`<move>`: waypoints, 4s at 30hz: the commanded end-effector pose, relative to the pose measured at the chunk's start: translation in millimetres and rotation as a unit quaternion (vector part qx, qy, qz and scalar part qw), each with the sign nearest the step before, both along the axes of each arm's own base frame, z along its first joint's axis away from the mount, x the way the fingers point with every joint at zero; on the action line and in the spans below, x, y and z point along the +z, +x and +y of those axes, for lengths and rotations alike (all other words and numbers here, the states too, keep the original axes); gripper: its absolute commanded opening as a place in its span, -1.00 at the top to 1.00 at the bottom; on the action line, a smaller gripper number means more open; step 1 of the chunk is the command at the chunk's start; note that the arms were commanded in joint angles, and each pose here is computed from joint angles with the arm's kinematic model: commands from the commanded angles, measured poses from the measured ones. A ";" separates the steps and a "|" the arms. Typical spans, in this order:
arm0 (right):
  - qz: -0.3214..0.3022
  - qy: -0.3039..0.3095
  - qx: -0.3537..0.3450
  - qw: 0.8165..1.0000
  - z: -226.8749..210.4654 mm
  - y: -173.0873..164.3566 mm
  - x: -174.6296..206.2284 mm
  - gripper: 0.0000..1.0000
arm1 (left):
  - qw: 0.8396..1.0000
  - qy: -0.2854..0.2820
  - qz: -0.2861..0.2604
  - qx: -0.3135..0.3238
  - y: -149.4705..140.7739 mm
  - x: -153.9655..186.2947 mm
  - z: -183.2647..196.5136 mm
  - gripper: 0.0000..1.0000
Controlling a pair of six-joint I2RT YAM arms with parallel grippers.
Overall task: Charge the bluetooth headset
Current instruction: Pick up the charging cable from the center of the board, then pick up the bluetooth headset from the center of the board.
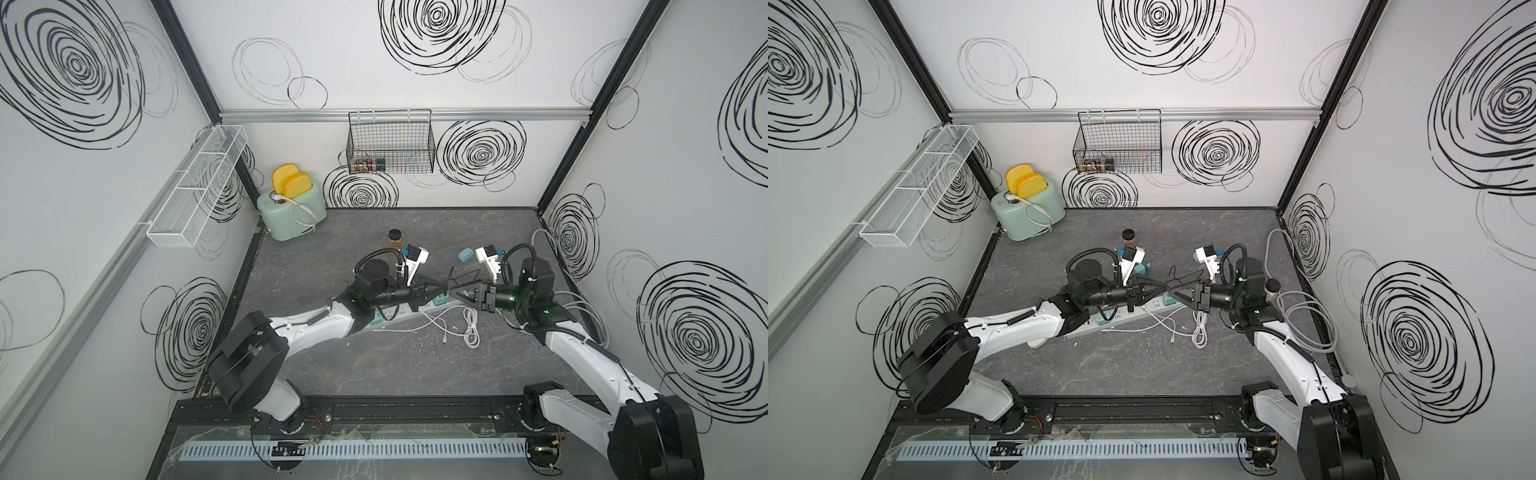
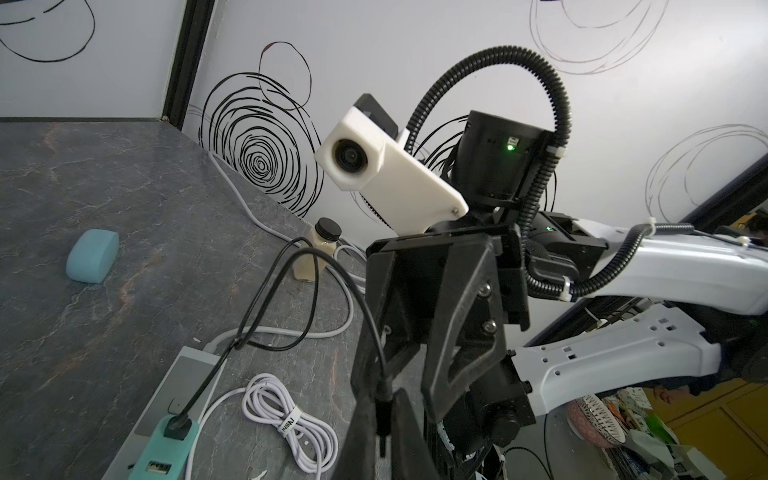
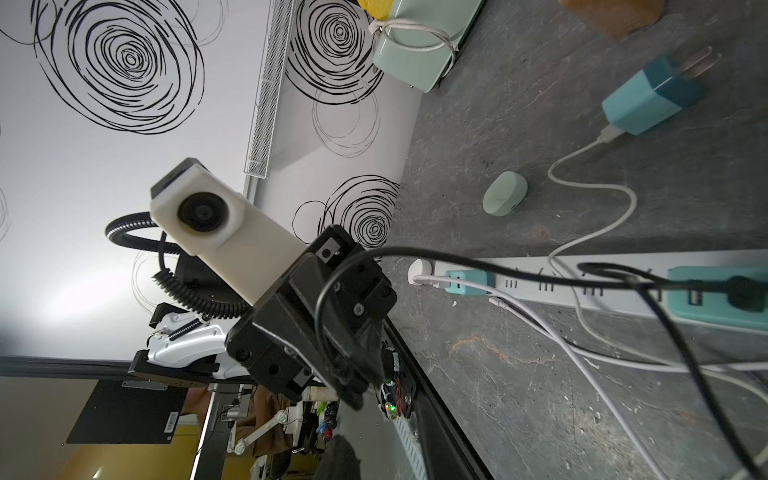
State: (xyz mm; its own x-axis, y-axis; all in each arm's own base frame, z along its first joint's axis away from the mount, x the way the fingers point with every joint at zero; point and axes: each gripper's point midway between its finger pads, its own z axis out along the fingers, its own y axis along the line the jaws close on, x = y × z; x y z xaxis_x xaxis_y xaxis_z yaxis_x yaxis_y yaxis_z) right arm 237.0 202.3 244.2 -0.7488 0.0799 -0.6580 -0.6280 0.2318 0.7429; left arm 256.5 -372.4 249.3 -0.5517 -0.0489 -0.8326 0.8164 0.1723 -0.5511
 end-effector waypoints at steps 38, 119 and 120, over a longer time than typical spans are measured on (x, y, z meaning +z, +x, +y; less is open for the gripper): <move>-0.020 0.033 0.026 0.999 12.0 5.8 23.7 0.58 | 0.998 -0.041 -0.023 -0.048 -16.1 22.7 -11.1 0.87; 0.058 -0.122 -0.145 0.980 -13.9 54.3 -82.3 1.00 | 0.619 0.395 0.420 0.534 -16.7 -185.8 369.3 -0.74; 0.059 -0.122 -0.144 0.980 -13.9 53.8 -83.1 1.00 | 0.615 0.397 0.430 0.528 -21.1 -189.5 368.8 -0.74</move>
State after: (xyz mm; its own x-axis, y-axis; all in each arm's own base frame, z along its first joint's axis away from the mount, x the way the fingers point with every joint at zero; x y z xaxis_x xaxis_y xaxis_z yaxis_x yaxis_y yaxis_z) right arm 288.3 183.5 149.4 -0.8096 0.1607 -0.5645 -0.3815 0.5869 0.7142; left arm 251.2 -0.2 70.8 -0.8087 -0.4847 -0.3332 -0.4821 0.8708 -0.0964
